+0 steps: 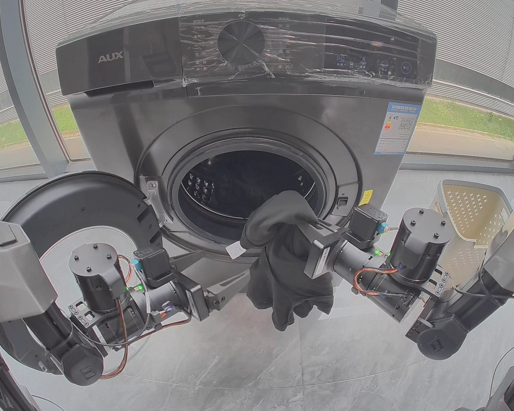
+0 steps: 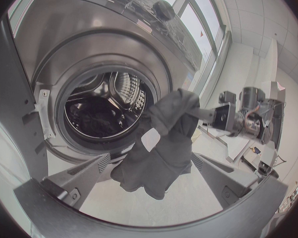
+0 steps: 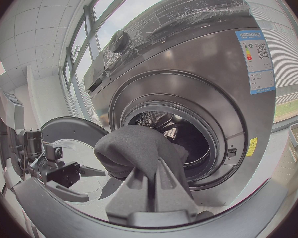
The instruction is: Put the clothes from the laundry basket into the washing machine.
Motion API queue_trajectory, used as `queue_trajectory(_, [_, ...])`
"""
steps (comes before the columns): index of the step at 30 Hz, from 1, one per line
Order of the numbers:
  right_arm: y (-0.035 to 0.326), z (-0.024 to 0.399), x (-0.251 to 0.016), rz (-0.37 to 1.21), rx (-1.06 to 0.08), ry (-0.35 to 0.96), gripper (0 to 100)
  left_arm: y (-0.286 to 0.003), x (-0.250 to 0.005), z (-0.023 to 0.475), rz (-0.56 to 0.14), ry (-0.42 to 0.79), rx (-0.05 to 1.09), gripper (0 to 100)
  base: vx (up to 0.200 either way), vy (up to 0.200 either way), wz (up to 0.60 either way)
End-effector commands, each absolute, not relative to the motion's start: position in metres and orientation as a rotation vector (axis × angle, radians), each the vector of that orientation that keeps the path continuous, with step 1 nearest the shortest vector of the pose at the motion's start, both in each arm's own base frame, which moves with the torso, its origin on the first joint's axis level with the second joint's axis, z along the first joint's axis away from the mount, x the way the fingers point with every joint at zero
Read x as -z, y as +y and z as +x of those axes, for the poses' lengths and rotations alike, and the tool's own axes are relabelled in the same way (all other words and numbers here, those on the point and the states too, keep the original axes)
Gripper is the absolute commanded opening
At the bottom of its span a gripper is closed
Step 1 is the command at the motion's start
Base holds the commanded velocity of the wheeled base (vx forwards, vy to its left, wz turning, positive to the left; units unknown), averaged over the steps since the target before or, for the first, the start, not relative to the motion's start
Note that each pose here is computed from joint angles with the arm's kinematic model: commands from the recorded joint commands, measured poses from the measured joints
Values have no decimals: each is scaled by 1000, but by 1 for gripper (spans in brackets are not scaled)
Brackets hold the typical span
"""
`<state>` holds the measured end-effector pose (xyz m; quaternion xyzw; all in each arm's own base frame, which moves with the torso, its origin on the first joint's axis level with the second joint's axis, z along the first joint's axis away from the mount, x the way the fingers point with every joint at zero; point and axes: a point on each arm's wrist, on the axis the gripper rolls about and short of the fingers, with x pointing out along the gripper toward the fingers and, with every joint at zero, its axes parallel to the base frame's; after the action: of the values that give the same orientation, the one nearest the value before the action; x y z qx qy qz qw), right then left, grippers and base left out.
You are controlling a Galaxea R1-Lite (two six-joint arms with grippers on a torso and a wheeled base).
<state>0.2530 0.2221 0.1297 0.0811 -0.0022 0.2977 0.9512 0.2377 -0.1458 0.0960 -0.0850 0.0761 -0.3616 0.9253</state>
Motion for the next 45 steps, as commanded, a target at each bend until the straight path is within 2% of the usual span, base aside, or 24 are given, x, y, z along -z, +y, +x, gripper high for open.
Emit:
queue_trajectory(1, [224,252,-132,171,-611,-13,0,-149,-73,238,-139,226,748,100,0,0,0])
queue_trajectory(5, [227,249,-132,171,-624,-12,0,-157,-65,242,-121,231,754,100,0,0,0])
queue_trajectory(13, [232,242,-134,173,-651,-12,0,-170,-58,266,-133,198,736,100,0,0,0])
queue_trajectory(33, [237,236,-134,172,-672,-9,0,-188,-56,283,-169,161,774,100,0,0,0])
queue_trajectory(34, [237,236,-134,172,-672,-9,0,-189,-56,283,-169,160,777,0,0,0,0])
queue_trajectory(45, [237,234,-132,171,-678,-2,0,-197,-57,282,-179,152,796,0,0,0,0])
